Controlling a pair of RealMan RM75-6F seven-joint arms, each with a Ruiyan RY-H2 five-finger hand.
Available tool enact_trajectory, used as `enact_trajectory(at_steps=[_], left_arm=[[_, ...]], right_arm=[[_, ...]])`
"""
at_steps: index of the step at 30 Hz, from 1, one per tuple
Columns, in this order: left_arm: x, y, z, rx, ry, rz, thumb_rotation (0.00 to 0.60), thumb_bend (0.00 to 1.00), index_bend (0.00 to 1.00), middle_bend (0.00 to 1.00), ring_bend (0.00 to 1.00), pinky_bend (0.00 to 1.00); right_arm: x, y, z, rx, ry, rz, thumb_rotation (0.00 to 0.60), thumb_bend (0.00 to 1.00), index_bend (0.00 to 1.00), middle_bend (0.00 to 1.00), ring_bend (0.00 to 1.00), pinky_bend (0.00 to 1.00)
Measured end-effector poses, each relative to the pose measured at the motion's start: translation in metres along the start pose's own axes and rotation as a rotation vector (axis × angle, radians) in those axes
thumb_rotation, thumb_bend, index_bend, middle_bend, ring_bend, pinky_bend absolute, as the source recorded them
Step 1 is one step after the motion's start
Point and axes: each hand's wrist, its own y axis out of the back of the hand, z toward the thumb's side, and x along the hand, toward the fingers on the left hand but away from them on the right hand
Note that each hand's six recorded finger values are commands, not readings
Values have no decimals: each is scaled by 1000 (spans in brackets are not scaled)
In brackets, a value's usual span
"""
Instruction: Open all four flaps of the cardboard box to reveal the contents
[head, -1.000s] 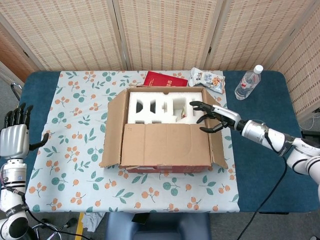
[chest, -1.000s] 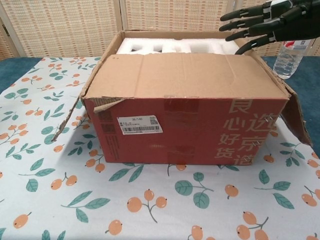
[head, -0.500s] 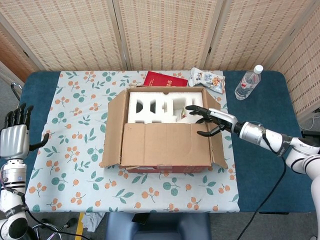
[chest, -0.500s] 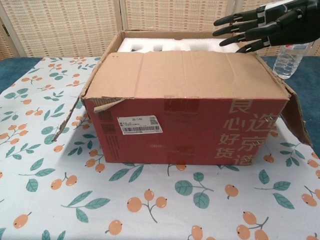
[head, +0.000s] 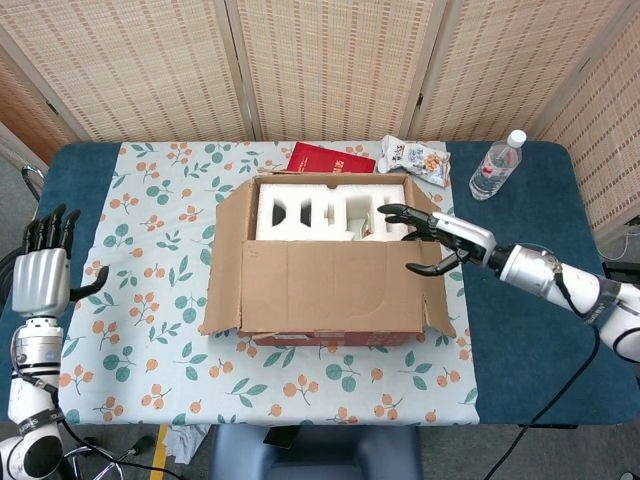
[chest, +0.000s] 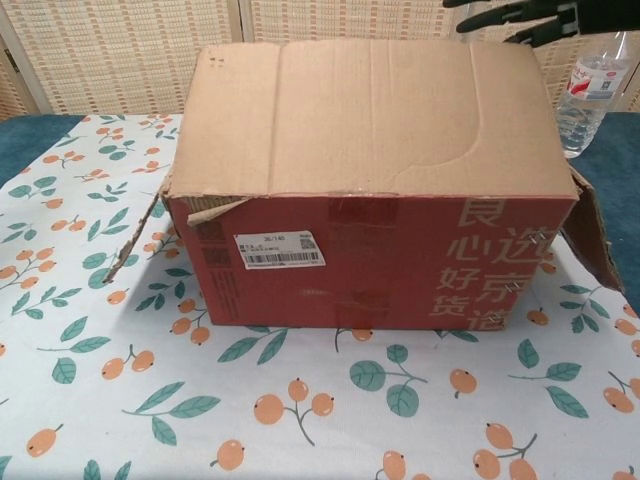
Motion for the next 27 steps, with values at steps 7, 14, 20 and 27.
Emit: enact_trajectory(at_steps=[7,14,20,27], left_arm=[[0,-2,13,3,-27,0,497,350,0,0,0,15],[-1,-5,26,9,-52,-6,498,349,0,0,0,15],[-5,-7,37,19,-67,-8,497,350,0,0,0,15],[-10,-7,47,27,-80,-5,497,350,0,0,0,15]], right_arm=[[24,-14,23,7,42,4,600,421,0,0,0,300],[54,-44,40,21,75,48,600,422,0,0,0,317],[77,-74,43,51,76,97,600,422,0,0,0,332],[95,-98,27,67,21,139,600,423,0,0,0,345]])
